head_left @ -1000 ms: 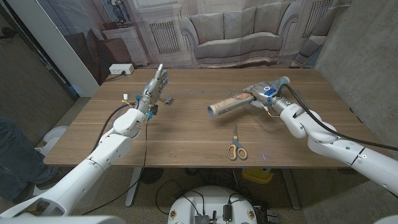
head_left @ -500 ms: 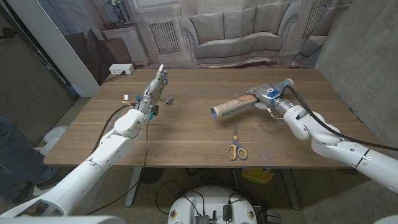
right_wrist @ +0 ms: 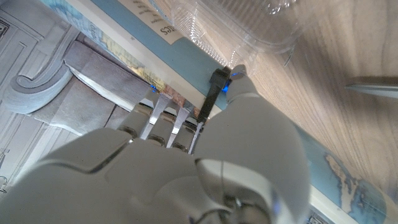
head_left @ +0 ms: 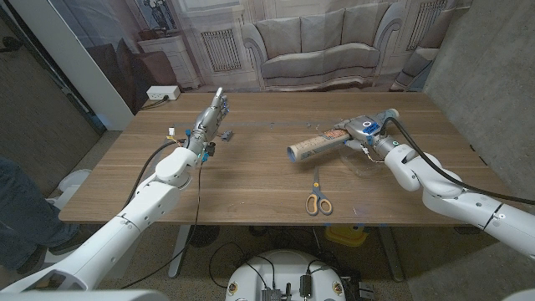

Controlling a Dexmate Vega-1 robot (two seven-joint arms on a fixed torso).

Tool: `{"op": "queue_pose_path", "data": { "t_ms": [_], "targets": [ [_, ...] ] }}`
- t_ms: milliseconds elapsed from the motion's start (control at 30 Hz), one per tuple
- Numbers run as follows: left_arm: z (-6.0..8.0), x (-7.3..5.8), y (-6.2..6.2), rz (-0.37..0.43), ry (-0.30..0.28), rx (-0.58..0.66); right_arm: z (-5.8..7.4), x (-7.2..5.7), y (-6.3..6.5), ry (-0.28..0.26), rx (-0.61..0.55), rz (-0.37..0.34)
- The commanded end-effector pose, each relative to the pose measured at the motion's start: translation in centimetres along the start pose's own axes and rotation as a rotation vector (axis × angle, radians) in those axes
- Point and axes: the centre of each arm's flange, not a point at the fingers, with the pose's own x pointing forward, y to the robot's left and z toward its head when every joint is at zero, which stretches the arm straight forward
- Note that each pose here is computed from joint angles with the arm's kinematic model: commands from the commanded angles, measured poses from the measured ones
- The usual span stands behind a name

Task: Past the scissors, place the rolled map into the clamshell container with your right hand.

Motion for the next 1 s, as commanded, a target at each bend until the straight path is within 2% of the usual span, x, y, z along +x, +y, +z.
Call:
{"op": "queue_pose_path", "data": {
  "t_ms": [33, 467, 1000],
  "targets": [
    [0.0, -0.4, 0.0, 0.008, 0.005, 0.001, -0.5, 0.2, 0.5, 0.009, 0.002, 0.015],
    [-0.6, -0.5, 0.0, 0.012, 0.012, -0.008, -0.6, 0.1, 1.3, 0.017, 0.008, 0.038],
    [-0.4, -0.2, -0.5, 0.006, 0.006, -0.005, -1.0, -0.3, 2.1, 0.039, 0.014, 0.046]
  ]
}}
